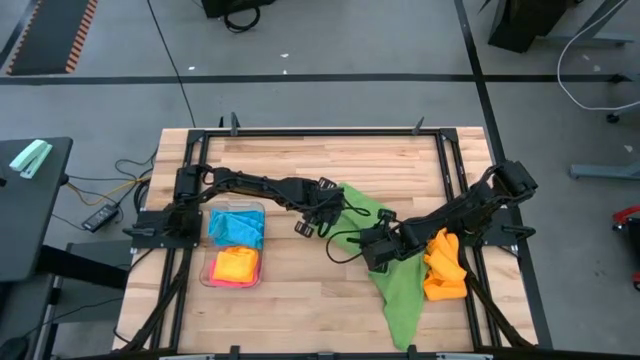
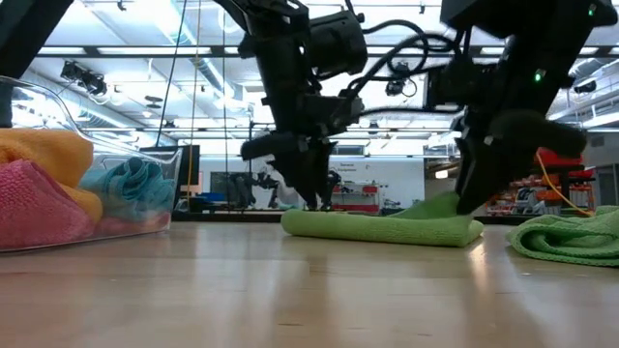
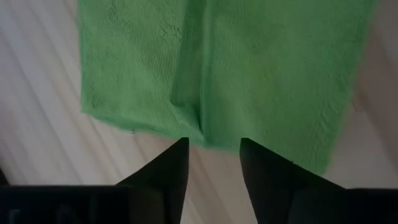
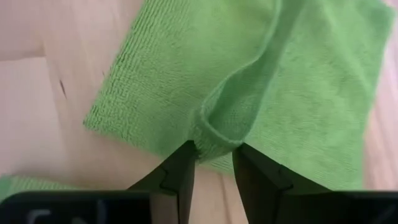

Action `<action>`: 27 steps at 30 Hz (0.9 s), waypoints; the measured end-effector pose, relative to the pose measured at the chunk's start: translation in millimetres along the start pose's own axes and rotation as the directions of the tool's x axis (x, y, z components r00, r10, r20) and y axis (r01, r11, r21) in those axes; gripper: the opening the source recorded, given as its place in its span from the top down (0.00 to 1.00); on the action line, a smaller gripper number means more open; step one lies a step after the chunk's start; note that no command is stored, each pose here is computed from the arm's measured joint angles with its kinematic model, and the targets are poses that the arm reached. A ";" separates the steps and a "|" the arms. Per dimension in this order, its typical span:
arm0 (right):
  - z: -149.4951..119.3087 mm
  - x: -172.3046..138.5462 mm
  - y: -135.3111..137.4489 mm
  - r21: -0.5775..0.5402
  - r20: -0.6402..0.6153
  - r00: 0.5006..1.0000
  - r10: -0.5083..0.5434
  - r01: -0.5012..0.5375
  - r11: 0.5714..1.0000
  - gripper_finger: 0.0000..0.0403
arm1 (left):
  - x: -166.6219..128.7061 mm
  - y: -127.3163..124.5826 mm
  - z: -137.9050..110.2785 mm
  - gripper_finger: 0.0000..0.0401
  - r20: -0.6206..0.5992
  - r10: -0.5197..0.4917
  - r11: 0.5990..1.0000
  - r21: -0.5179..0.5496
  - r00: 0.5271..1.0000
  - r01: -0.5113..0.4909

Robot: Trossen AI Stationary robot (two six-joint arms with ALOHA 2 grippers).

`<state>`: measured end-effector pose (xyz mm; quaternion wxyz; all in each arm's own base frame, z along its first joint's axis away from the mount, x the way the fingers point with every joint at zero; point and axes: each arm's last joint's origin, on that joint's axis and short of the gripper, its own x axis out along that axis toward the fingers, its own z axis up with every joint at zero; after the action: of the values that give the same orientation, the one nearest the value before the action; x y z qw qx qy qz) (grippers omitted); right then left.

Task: Fold microfiber towels
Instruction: Fold the left green microfiber cloth

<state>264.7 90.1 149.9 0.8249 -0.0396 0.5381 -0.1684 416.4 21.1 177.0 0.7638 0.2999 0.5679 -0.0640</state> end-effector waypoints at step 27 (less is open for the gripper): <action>-21.9 0.7 -8.0 0.093 0.412 0.906 0.095 -0.146 0.985 0.69 | -15.6 -26.8 14.5 0.55 0.134 -0.179 0.983 0.057 0.975 0.173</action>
<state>243.3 84.9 142.1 0.9284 0.0099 0.3451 -0.1376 411.3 -12.2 183.3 0.7860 0.2600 0.5361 -0.1649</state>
